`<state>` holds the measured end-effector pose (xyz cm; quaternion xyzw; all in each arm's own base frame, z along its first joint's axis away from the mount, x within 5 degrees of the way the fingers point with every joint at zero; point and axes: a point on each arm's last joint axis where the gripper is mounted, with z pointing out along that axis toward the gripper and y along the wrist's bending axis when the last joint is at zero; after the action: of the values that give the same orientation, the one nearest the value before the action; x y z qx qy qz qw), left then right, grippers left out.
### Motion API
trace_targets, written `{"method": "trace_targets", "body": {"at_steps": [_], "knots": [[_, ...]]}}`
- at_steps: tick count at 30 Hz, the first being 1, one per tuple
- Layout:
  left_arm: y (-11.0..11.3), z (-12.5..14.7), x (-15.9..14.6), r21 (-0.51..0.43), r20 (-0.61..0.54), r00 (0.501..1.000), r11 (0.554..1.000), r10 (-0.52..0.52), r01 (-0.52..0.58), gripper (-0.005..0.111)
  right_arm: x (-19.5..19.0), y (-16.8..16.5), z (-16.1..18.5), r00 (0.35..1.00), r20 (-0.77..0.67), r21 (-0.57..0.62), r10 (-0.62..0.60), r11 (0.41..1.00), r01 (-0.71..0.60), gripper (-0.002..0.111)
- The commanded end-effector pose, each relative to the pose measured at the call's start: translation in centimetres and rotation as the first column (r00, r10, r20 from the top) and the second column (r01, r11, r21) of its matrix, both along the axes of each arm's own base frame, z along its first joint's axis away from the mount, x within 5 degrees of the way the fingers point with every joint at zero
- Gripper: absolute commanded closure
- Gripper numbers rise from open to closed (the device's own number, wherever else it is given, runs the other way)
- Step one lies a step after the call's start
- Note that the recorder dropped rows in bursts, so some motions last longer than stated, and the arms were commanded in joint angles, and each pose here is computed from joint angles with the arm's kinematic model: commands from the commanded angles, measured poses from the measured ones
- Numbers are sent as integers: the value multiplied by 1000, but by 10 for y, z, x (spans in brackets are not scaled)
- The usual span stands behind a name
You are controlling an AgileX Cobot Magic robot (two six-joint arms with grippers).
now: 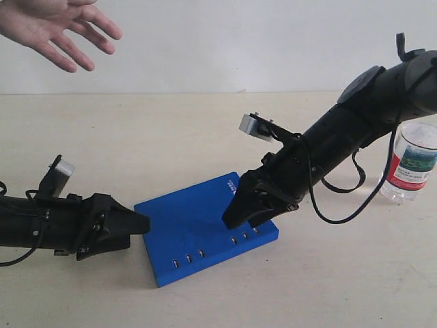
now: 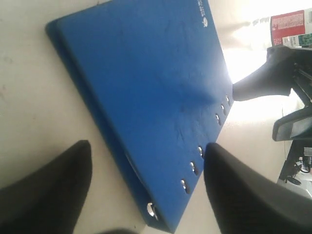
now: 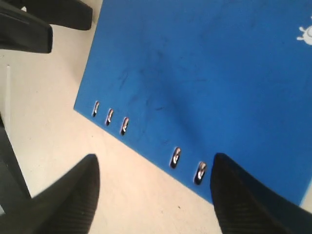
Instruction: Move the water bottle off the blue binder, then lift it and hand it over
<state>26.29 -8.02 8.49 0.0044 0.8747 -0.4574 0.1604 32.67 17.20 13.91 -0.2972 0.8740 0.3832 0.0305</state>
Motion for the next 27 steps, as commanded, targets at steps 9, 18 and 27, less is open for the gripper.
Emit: {"method": "trace_targets", "body": {"at_steps": [9,18,27], "knots": [[-2,-1,0,-1,2,1000,1000,-11,11,44,6,-3,-3,997,76,-43,-23,999,27,49],[-2,-1,0,-1,2,1000,1000,-11,11,44,11,-6,-6,991,134,-90,-32,995,45,49],[-2,-1,0,-1,2,1000,1000,-11,11,44,21,-13,-11,973,189,-176,-131,970,165,49]]}}
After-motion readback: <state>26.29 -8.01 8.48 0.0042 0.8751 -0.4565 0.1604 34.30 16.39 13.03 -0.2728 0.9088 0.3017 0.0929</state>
